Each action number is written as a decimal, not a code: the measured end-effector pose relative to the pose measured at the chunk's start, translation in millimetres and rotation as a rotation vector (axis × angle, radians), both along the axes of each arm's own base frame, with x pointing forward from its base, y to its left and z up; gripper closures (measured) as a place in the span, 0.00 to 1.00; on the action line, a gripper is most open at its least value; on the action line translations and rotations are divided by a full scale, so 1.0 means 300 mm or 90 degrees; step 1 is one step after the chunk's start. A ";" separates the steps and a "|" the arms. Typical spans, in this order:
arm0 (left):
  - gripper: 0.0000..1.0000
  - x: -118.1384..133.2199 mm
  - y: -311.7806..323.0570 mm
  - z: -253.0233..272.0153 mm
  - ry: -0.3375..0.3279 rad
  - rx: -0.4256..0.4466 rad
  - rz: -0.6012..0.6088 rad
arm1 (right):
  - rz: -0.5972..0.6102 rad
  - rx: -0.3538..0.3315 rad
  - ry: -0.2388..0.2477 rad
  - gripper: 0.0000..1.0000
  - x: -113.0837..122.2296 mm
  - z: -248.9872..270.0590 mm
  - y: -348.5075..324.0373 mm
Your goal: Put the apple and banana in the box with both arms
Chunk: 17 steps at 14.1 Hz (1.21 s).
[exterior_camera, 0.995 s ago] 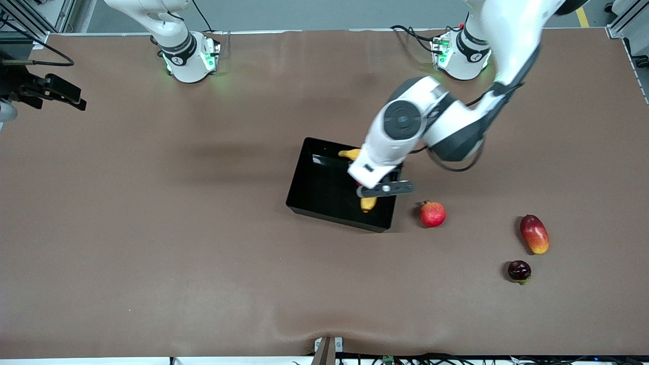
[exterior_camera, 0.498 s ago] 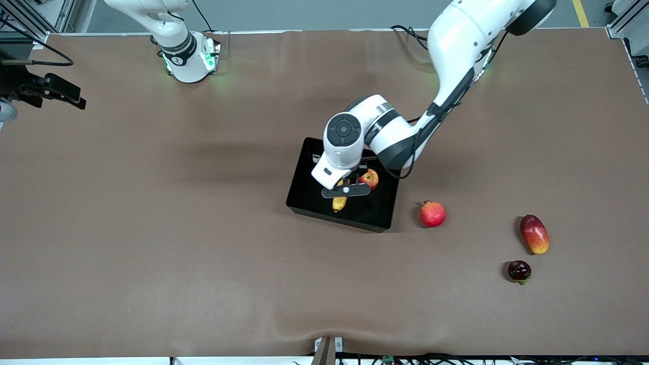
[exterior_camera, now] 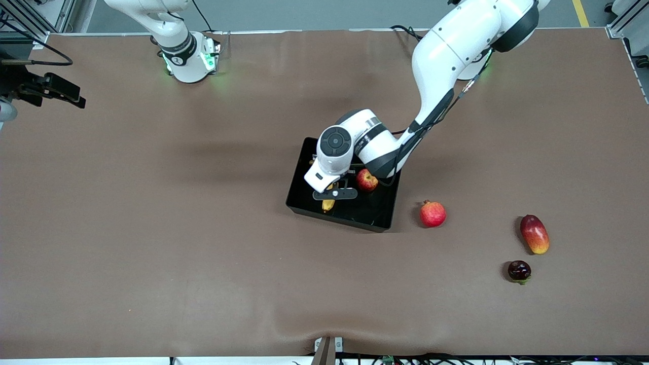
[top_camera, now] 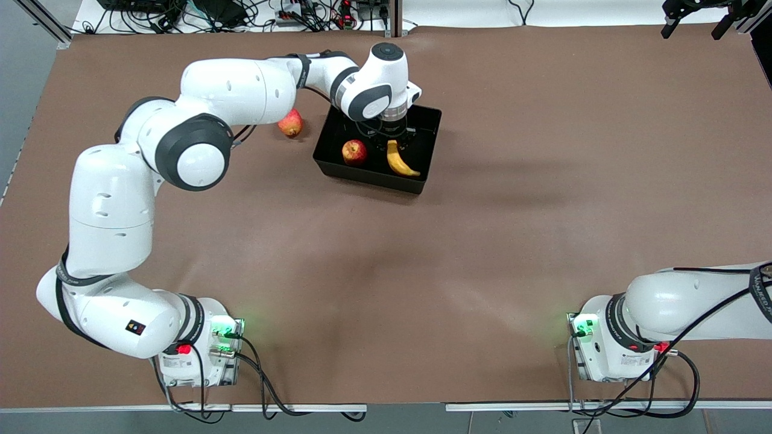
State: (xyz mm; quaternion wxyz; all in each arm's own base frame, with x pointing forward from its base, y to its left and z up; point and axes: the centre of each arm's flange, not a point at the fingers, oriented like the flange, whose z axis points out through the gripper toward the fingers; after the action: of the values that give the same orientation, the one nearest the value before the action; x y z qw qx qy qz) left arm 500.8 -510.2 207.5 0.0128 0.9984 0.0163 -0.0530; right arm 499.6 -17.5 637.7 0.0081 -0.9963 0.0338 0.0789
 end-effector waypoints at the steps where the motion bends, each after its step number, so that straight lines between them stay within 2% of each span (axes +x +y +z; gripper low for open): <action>1: 0.58 0.012 0.001 0.011 -0.009 -0.001 -0.001 | 0.000 0.000 0.000 0.00 0.000 -0.001 0.000; 4: 0.27 0.110 0.031 0.165 -0.067 -0.013 0.010 | 0.000 0.000 0.002 0.00 0.001 -0.003 0.000; 5: 0.18 0.173 0.086 0.274 -0.088 -0.011 0.030 | 0.000 0.000 0.002 0.00 0.001 -0.004 0.000; 7: 0.00 0.332 0.328 0.564 -0.130 0.009 0.067 | 0.000 0.000 0.002 0.00 0.001 -0.004 0.000; 9: 0.00 0.435 0.630 0.837 -0.166 0.037 0.073 | 0.000 0.000 0.002 0.00 0.001 -0.004 -0.001; 10: 0.00 0.453 0.765 0.945 -0.172 0.053 0.076 | 0.000 0.000 0.002 0.00 0.001 -0.004 -0.001; 13: 0.00 0.440 1.028 1.141 -0.163 0.076 0.075 | 0.000 0.000 0.002 0.00 0.001 -0.004 0.001; 17: 0.00 0.367 1.236 1.330 -0.150 0.085 0.044 | 0.000 0.000 0.005 0.00 -0.001 -0.006 0.001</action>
State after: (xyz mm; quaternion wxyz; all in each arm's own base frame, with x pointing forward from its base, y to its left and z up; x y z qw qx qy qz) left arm 610.9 -139.4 606.5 -0.0503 0.9951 0.0524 0.0664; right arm 499.4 -17.2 636.0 0.0080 -0.9960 0.0335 0.0829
